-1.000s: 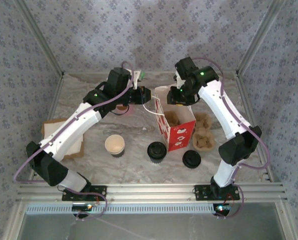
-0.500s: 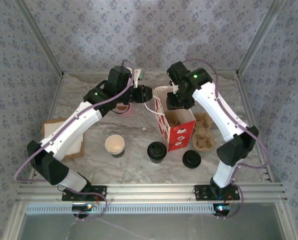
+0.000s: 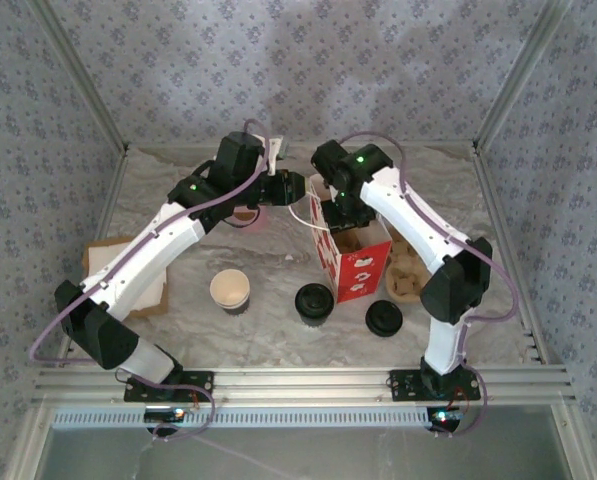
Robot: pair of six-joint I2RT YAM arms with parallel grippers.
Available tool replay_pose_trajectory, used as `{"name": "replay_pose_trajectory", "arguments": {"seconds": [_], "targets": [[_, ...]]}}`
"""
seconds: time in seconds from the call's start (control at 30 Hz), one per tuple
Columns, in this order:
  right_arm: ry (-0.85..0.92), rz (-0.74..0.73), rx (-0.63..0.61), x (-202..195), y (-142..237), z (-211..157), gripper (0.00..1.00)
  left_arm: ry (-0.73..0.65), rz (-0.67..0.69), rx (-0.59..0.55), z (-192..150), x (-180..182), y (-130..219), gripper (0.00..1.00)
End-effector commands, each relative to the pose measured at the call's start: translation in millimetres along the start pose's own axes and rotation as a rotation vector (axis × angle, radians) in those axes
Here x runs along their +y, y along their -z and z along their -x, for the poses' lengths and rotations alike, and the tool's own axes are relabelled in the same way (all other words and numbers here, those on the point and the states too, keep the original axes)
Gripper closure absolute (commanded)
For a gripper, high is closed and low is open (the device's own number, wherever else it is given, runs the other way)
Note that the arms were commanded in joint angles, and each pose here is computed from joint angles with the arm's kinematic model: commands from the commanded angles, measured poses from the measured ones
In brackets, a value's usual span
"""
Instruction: Pack the takeout coffee
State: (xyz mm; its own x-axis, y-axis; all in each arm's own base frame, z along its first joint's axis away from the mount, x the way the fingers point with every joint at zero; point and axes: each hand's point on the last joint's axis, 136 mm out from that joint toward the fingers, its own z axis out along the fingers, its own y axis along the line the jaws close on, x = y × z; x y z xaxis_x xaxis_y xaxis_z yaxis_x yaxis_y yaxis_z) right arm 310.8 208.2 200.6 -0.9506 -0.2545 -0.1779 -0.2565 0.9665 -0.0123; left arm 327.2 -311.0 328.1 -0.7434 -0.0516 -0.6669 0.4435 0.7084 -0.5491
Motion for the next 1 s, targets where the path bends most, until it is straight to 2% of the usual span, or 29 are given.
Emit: {"name": "replay_pose_trajectory", "arguments": {"seconds": [0.0,0.33,0.7,0.97], "targets": [[-0.004,0.012,0.018,4,-10,-4,0.58,-0.007,0.006,-0.021,10,0,4,0.75],[-0.024,0.041,0.001,6,-22,-2,0.58,0.0,0.011,-0.026,12,2,2,0.73],[-0.037,0.08,-0.111,7,6,8,0.57,-0.002,0.033,-0.048,22,9,6,0.7],[-0.059,0.127,-0.16,14,7,24,0.57,-0.002,0.048,-0.063,40,19,6,0.7]]}}
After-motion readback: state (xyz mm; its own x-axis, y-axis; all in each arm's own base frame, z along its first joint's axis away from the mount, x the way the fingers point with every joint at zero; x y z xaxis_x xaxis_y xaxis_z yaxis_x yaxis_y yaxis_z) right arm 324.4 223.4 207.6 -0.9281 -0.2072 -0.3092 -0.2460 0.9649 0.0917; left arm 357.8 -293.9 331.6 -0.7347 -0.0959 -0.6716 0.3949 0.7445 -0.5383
